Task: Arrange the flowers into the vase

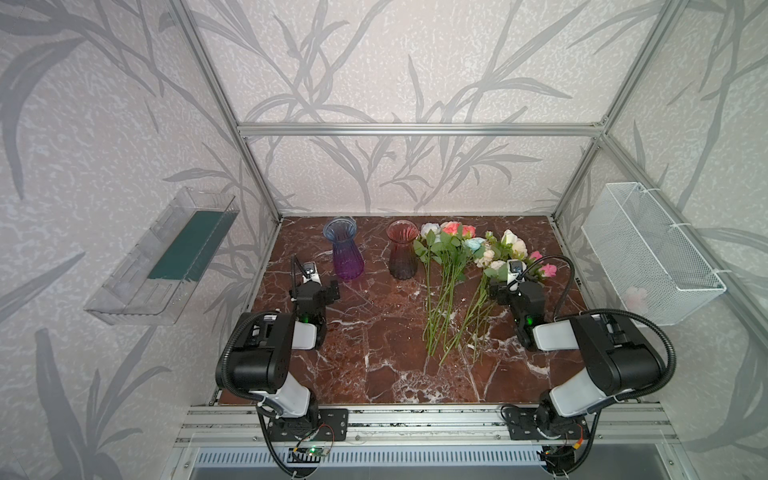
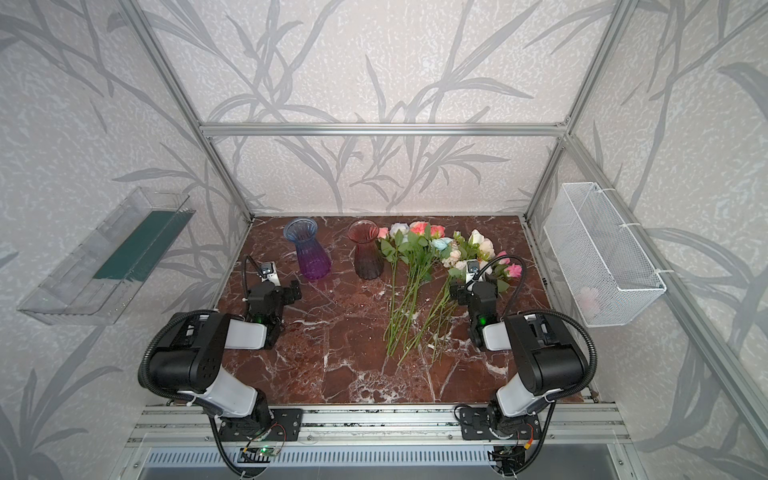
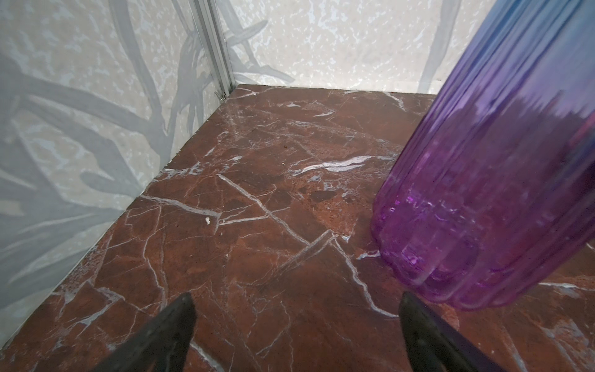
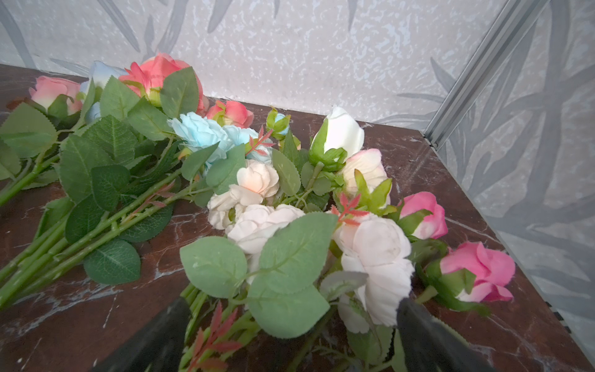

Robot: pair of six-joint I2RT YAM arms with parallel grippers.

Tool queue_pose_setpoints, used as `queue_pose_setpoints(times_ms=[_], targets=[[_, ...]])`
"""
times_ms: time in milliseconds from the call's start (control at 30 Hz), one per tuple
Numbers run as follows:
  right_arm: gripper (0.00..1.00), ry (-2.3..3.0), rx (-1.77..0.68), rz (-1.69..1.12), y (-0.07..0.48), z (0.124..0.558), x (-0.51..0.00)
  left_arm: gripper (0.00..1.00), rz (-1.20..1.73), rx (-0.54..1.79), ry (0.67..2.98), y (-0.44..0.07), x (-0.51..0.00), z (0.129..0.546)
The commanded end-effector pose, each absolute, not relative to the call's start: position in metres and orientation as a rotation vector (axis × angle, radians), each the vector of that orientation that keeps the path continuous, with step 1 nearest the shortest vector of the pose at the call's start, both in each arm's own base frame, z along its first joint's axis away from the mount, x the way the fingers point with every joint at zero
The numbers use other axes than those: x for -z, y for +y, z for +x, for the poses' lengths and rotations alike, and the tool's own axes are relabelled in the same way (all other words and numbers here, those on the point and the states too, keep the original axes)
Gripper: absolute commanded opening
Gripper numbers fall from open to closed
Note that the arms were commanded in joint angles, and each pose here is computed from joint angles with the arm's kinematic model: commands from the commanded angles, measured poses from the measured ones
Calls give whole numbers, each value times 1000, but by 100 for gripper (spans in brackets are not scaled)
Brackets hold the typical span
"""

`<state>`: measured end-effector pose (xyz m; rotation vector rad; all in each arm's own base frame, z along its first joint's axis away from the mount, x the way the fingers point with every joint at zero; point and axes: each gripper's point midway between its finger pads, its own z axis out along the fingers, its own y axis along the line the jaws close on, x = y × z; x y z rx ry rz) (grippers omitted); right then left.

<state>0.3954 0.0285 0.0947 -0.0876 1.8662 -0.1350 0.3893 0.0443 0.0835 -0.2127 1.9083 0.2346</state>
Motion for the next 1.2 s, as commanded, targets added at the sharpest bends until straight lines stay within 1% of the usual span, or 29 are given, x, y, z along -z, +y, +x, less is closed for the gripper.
queue_pose_setpoints(times_ms=[0,167,333,433,567,633,700,767,833,867,900,933,1000,1033,1100,1167], targets=[[99,1857,136,-97,30,396,-96,99,-206,-228,1873,44,-97,394],[99,1861,130,-94,29,397,-96,99,-236,-245,1844,49,-103,390],[99,1845,231,-32,20,394,-111,99,-236,-261,1797,47,-159,367],[99,1846,306,-59,27,393,-139,99,-167,-192,1774,34,-203,347],[99,1874,365,-69,39,387,-183,99,-258,-162,1662,41,-247,311],[99,1928,349,15,39,379,-202,99,-320,-142,1617,46,-265,294],[99,2002,250,81,44,369,-219,99,-385,-98,1569,49,-284,280],[99,2003,101,40,62,364,-237,99,-494,-51,1540,55,-300,270],[99,1944,-28,289,49,351,-249,99,-724,-5,1557,70,-304,254],[99,1918,-99,370,43,346,-254,99,-793,7,1582,73,-304,249],[100,1897,-236,337,51,345,-262,99,-822,18,1620,72,-305,245],[90,1887,-335,330,55,344,-269,99,-768,45,1661,63,-311,248],[73,1957,-346,330,58,345,-276,99,-596,111,1698,41,-324,256],[65,2012,-346,286,64,349,-279,99,-593,150,1654,39,-333,258],[54,2120,-377,255,76,355,-279,99,-580,261,1586,29,-349,267],[47,2196,-425,208,93,363,-277,99,-572,329,1630,19,-362,280]])
